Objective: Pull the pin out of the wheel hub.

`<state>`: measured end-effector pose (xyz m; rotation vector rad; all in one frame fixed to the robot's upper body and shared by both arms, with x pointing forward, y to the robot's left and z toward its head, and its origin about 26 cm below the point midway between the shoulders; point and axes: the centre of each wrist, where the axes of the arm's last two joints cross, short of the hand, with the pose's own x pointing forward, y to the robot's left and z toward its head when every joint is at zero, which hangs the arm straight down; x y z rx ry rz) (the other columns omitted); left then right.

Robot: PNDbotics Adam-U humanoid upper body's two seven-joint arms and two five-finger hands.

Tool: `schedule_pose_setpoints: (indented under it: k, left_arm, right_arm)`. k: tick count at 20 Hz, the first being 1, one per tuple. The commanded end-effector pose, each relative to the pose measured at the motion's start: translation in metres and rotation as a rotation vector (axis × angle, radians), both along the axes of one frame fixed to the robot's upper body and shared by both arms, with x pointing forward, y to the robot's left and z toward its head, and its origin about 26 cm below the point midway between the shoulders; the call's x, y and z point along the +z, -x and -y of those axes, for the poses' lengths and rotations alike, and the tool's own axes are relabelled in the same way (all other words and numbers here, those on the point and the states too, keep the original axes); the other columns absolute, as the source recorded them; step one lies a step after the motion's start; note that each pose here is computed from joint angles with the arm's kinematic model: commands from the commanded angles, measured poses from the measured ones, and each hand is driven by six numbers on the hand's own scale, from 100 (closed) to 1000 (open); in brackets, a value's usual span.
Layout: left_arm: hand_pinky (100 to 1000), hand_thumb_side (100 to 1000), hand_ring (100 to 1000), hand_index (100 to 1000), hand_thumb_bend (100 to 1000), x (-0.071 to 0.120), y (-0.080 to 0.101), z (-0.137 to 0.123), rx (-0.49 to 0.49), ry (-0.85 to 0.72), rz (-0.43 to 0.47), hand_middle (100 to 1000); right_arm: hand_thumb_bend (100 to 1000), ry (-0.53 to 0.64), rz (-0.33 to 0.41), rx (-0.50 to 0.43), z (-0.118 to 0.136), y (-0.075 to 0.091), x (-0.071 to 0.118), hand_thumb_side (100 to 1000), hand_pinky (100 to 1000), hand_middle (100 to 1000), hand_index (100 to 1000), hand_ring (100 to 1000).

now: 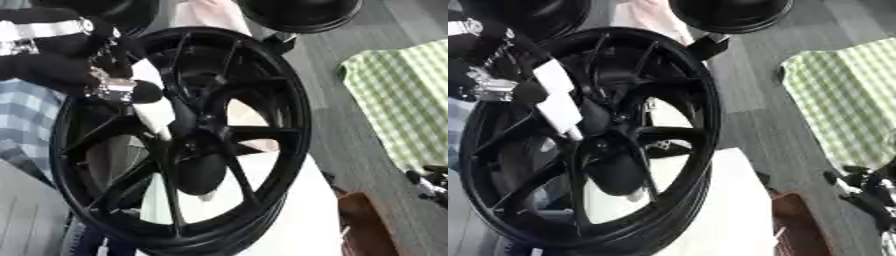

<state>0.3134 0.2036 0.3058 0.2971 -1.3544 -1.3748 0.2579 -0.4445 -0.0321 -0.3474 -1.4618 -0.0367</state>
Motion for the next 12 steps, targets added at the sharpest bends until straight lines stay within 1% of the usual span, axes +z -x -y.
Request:
schedule_pose_setpoints:
  k: [1,6,12]
  left_arm:
    - [658,583,617,827,668,0.0058,-0.0014,-0.0067,0.014,-0.038,0.009,619]
    - [656,598,614,826,651,0.0044,-0.0049,-0.007,-0.009,-0.063,-0.002,614]
    - [650,601,612,822,652,-0.0002,-0.0089,-0.0082,-0.004,-0.083,-0.033,612]
  right_arm:
    - [612,0.045,0.031,0.001,0.0105,-0.004,0.0166,262,491,511,680,627]
    - [612,0.046,0.031,0.002,0.0104,-0.0042,0.0169,262,491,511,680,627]
    - [613,0.045,0.032,0.003,0.0101,-0.0044,0.017,261,491,511,680,627]
